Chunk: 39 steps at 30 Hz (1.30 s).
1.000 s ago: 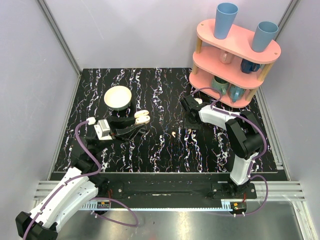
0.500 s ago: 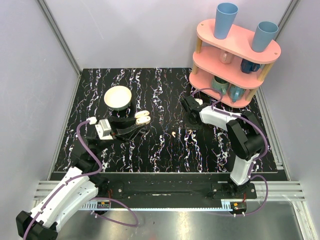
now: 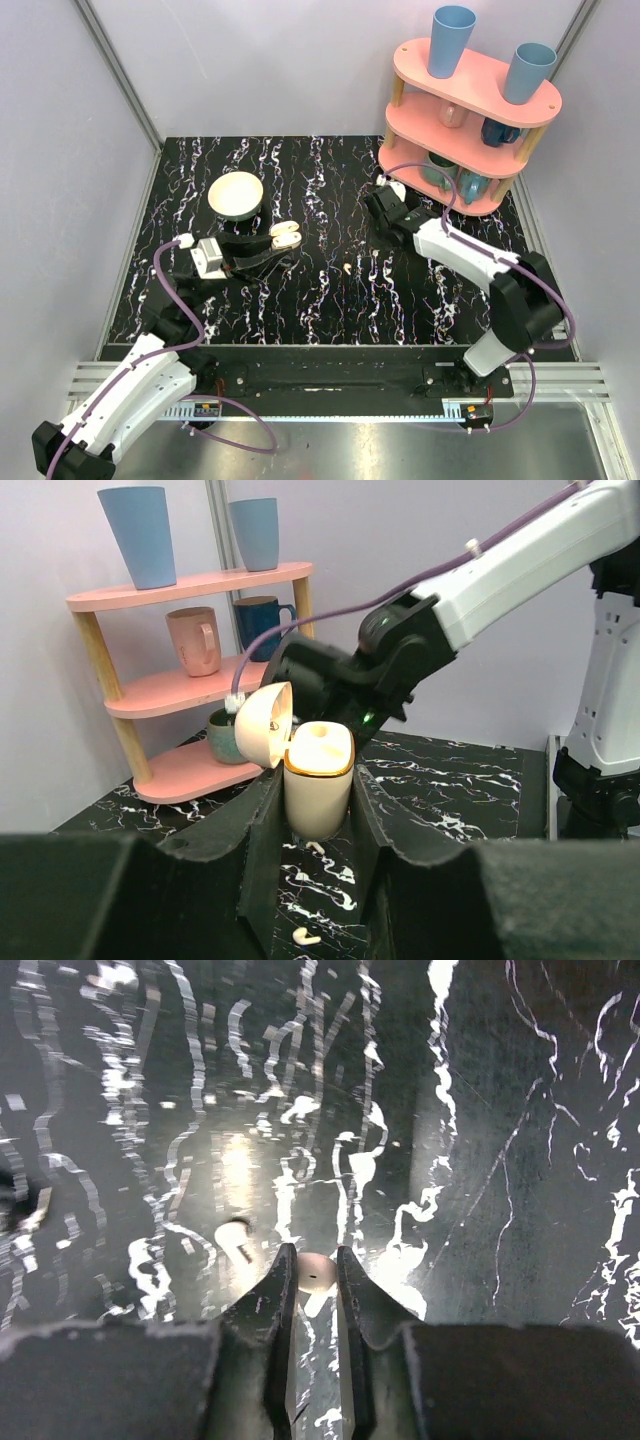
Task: Insert the wireless bluetooth earbuds into the charging case
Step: Insert the right earbud into the right side groove of the charging case.
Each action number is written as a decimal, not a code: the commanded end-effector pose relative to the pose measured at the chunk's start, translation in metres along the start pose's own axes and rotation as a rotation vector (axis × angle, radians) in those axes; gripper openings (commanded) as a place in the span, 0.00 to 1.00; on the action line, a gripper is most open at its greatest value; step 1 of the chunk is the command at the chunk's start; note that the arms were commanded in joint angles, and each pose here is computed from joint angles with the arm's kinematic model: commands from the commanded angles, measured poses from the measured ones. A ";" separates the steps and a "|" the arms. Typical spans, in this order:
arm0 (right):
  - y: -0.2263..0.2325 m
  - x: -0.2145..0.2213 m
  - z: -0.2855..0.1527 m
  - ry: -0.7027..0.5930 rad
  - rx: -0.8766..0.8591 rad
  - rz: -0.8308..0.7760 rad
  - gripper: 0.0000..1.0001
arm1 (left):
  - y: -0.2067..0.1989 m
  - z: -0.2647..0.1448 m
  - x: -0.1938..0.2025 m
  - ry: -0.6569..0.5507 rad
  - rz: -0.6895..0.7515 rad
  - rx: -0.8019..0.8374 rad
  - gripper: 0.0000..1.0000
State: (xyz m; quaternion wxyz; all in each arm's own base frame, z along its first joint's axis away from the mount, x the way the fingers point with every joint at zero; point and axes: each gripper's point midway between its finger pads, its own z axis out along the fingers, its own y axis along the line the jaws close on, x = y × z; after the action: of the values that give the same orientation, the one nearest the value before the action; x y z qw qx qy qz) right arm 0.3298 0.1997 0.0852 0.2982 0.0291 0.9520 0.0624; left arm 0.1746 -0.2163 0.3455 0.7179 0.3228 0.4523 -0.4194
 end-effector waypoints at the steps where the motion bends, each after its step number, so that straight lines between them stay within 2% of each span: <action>1: 0.027 -0.065 -0.071 -0.264 -0.083 -0.029 0.10 | 0.002 0.003 -0.012 -0.033 0.019 -0.006 0.00; 8: 0.048 -0.114 -0.166 -0.539 -0.141 -0.103 0.08 | 0.016 0.005 -0.007 -0.009 -0.008 -0.073 0.00; 17: 0.080 -0.130 -0.249 -0.793 -0.202 -0.217 0.06 | 0.033 0.011 0.000 0.014 -0.090 -0.163 0.00; 29: 0.120 -0.128 -0.297 -0.955 -0.290 -0.249 0.04 | 0.040 0.016 0.008 0.022 -0.167 -0.192 0.00; 39: 0.155 -0.118 -0.311 -0.983 -0.426 -0.234 0.04 | 0.038 0.023 0.007 -0.002 -0.182 -0.168 0.00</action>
State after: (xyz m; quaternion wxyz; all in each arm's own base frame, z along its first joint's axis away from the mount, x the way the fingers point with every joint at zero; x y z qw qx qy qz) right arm 0.2572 0.2997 0.4069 0.6956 -0.1274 0.6872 0.1662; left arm 0.2225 -0.2213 0.3151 0.6725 0.2223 0.5581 -0.4322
